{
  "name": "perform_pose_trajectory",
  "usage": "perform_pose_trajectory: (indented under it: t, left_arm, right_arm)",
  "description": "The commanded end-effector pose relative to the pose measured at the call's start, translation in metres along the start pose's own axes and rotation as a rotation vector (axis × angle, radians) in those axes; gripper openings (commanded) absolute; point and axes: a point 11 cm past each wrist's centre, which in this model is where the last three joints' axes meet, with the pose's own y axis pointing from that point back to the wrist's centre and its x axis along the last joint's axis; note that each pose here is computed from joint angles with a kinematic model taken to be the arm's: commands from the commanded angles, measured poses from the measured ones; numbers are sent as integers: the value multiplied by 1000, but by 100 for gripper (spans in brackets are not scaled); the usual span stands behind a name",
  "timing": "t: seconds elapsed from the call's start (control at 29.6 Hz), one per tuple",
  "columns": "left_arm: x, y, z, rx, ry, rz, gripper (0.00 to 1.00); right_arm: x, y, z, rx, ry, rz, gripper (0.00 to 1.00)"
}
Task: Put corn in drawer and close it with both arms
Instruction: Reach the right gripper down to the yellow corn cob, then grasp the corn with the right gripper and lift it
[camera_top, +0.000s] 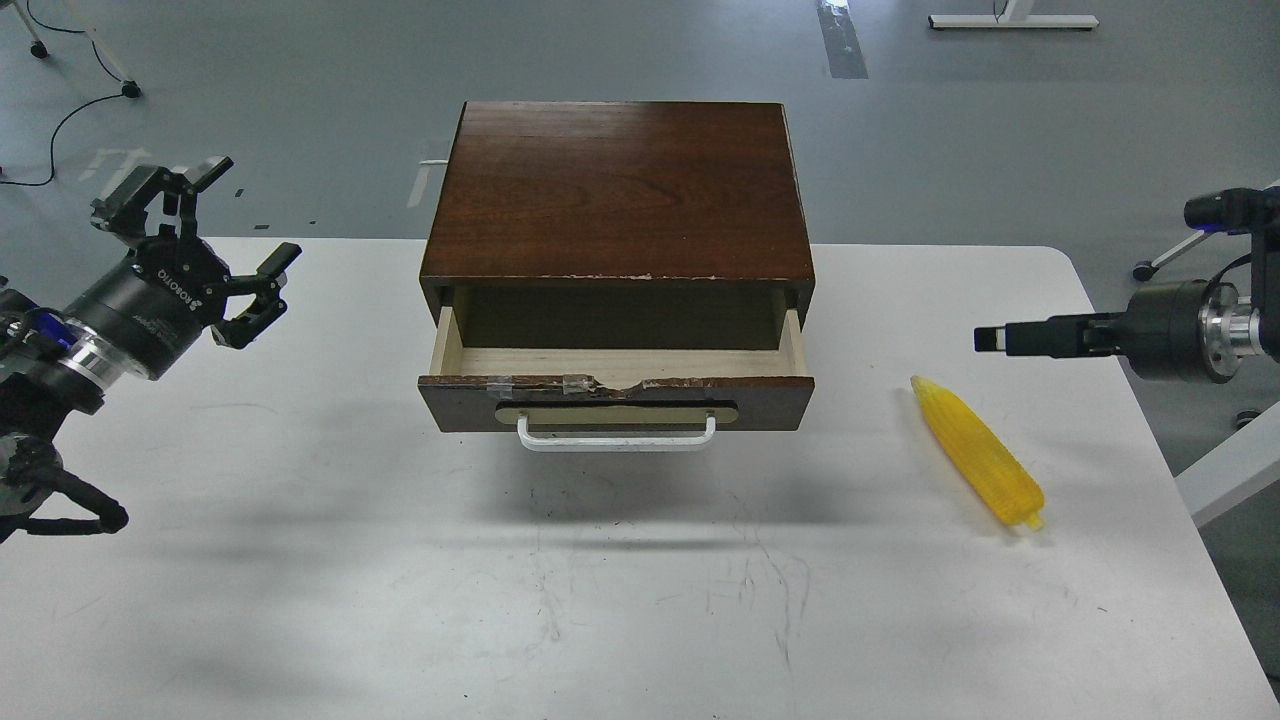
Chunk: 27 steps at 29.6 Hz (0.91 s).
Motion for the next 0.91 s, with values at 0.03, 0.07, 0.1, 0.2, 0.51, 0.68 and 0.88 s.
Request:
perform_pose_trajectory:
  t: [0.03, 0.07, 0.1, 0.2, 0.51, 0.68, 0.88]
  left_arm:
    - [0, 1, -1, 1, 0, 1, 99]
    - [1, 1, 0, 2, -1, 1, 99]
    - [1, 1, 0, 2, -1, 1, 99]
    - [1, 1, 0, 2, -1, 1, 99]
    - [2, 2, 0, 3, -5, 4, 99]
    - [2, 2, 0, 3, -5, 4, 99]
    - [2, 2, 1, 3, -6, 5, 99]
  right_arm:
    - [-13, -15, 9, -32, -5, -58, 100]
    - [-17, -19, 9, -32, -3, -75, 100]
    - [-17, -19, 9, -32, -3, -75, 100]
    - [-24, -37, -1, -10, 14, -117, 100]
    - [-34, -56, -2, -26, 31, -175, 100]
    - [-37, -62, 1, -42, 38, -196, 100]
    - [-39, -66, -1, -40, 45, -211, 87]
